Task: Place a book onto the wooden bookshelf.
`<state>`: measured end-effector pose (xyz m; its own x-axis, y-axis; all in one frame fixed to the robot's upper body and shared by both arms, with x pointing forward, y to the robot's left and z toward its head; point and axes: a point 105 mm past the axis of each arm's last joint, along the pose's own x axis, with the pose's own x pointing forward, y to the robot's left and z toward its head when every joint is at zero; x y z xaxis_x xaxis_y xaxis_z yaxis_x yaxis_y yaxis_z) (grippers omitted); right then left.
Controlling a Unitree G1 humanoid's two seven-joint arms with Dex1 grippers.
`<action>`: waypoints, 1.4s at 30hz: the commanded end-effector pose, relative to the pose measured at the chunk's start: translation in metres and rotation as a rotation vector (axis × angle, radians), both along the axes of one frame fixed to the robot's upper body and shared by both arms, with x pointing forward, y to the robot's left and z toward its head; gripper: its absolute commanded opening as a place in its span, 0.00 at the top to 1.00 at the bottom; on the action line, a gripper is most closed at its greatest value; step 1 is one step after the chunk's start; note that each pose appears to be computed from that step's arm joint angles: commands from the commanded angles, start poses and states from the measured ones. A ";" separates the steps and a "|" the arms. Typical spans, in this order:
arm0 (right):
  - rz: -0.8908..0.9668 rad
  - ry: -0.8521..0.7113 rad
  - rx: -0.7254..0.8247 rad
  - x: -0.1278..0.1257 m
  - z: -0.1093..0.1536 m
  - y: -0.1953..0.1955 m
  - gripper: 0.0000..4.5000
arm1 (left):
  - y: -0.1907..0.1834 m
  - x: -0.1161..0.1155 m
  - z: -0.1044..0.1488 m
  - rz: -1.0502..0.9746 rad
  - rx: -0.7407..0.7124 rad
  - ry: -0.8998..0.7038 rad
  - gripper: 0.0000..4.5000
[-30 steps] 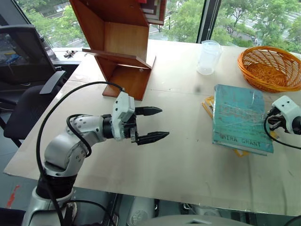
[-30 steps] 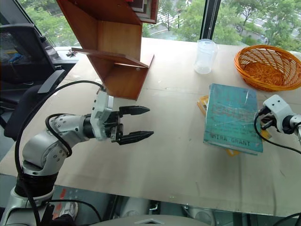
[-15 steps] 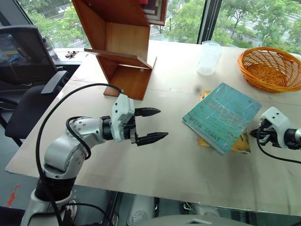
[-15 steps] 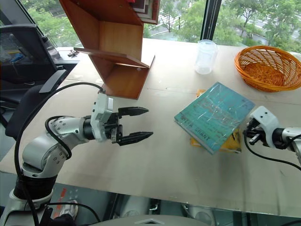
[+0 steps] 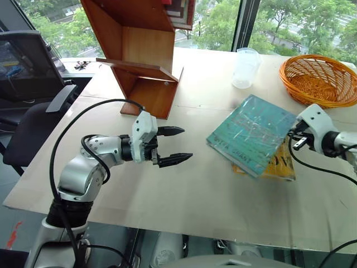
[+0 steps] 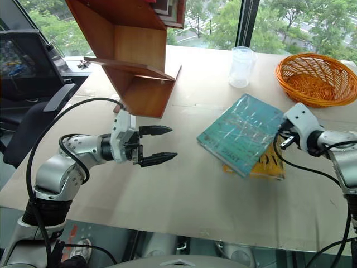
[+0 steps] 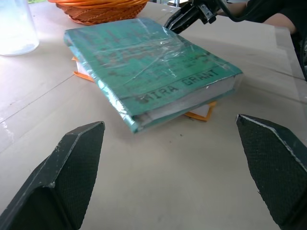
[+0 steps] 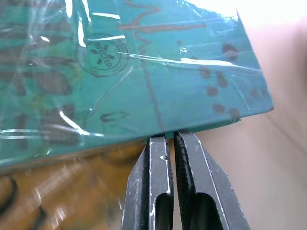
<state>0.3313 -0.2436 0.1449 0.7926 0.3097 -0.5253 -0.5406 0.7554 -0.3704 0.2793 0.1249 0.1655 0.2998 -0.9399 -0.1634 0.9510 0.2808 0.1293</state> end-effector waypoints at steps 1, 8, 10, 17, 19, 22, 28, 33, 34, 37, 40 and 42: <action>0.040 -0.022 -0.014 0.006 0.003 0.007 0.98 | 0.006 -0.002 0.004 0.017 0.006 -0.030 0.00; 0.010 -0.110 0.036 -0.004 0.012 -0.019 0.98 | 0.011 0.016 0.008 0.175 -0.027 -0.007 0.00; 0.082 -0.151 0.083 -0.025 0.024 -0.021 0.98 | 0.013 0.025 0.007 0.225 -0.018 0.069 0.00; 0.296 -0.319 0.324 -0.108 0.067 0.013 0.43 | 0.012 0.058 0.009 0.246 -0.096 0.527 0.00; 0.312 -0.356 0.352 -0.125 0.071 0.023 0.27 | 0.010 0.073 0.009 0.265 -0.126 0.644 0.00; 0.298 -0.386 0.382 -0.153 0.068 0.037 0.03 | -0.007 0.097 0.002 0.272 -0.194 0.823 0.00; 0.240 -0.406 0.377 -0.174 0.064 0.055 0.03 | -0.043 0.115 -0.010 0.219 -0.246 0.951 0.00; 0.238 -0.434 0.399 -0.180 0.068 0.060 0.03 | -0.075 0.115 -0.023 0.151 -0.221 0.935 0.00; 0.237 -0.438 0.408 -0.183 0.070 0.060 0.03 | -0.084 0.112 -0.024 0.120 -0.209 0.933 0.00; 0.234 -0.411 0.440 -0.195 0.066 0.062 0.03 | -0.104 0.102 -0.028 0.018 -0.163 0.929 0.00; 0.195 -0.386 0.446 -0.208 0.060 0.060 0.03 | -0.122 0.089 -0.030 -0.084 -0.134 0.957 0.00; 0.156 -0.397 0.446 -0.215 0.061 0.057 0.03 | -0.131 0.083 -0.033 -0.123 -0.114 0.971 0.00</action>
<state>0.1202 -0.1905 0.1932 0.8258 0.5609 -0.0581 -0.5610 0.8068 -0.1855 0.3652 0.0033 0.1242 0.0288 -0.9785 -0.2042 0.6263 0.1768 -0.7592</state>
